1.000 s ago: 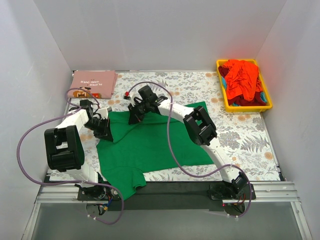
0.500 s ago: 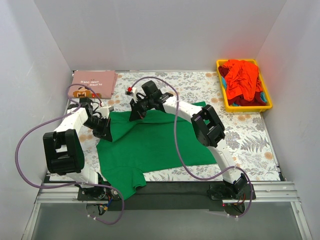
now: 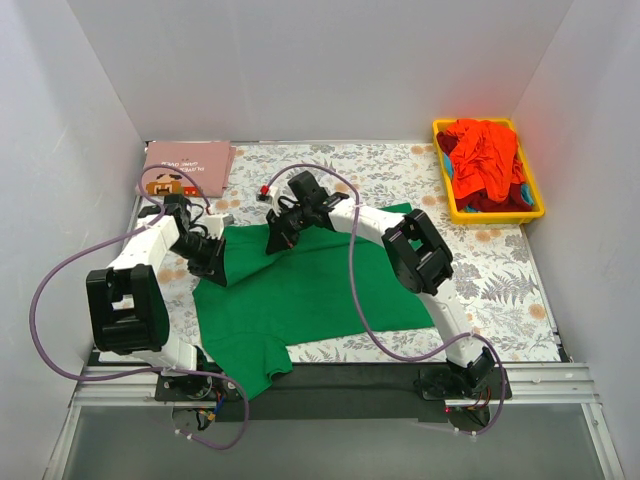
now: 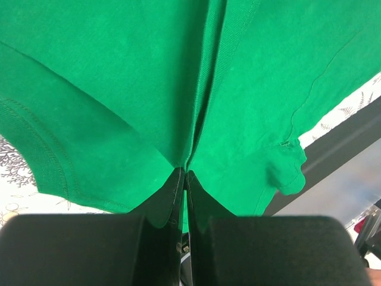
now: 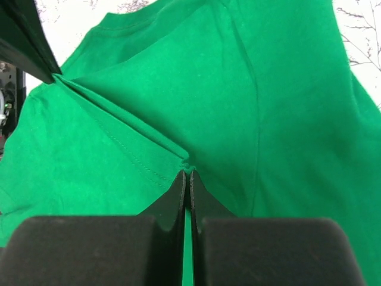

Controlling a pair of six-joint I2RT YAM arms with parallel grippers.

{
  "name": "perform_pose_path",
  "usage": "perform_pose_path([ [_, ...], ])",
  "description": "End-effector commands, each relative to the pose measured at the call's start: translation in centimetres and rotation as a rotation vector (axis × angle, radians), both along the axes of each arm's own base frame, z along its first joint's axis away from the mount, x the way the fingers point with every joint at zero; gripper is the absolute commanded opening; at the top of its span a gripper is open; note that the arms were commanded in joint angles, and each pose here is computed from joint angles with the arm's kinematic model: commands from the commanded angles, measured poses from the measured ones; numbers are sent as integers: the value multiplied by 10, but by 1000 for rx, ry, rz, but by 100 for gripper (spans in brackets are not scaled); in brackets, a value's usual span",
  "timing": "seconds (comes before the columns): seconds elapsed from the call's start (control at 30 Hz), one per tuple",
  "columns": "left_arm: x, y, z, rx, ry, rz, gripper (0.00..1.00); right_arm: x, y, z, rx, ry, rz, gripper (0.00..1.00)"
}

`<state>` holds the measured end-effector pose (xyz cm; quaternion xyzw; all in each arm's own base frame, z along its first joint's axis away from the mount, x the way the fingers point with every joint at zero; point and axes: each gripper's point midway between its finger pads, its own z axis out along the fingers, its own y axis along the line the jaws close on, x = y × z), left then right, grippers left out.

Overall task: Fold and stack the t-shirts
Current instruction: Fold the tshirt

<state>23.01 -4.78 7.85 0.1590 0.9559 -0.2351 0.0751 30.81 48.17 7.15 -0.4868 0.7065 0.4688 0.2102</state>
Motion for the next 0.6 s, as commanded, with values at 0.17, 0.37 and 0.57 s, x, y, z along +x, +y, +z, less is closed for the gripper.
perform_pose_path([
  [0.17, -6, 2, 13, 27, -30, -20, 0, -9, -5, 60, 94, -79, 41, 1],
  [0.37, -12, 1, 9, 29, -4, -28, 0, -17, -12, 49, 75, -67, 54, 1],
  [0.57, -17, -2, 1, 23, 22, -39, 0, -23, -17, 29, 48, -33, 62, 1],
])
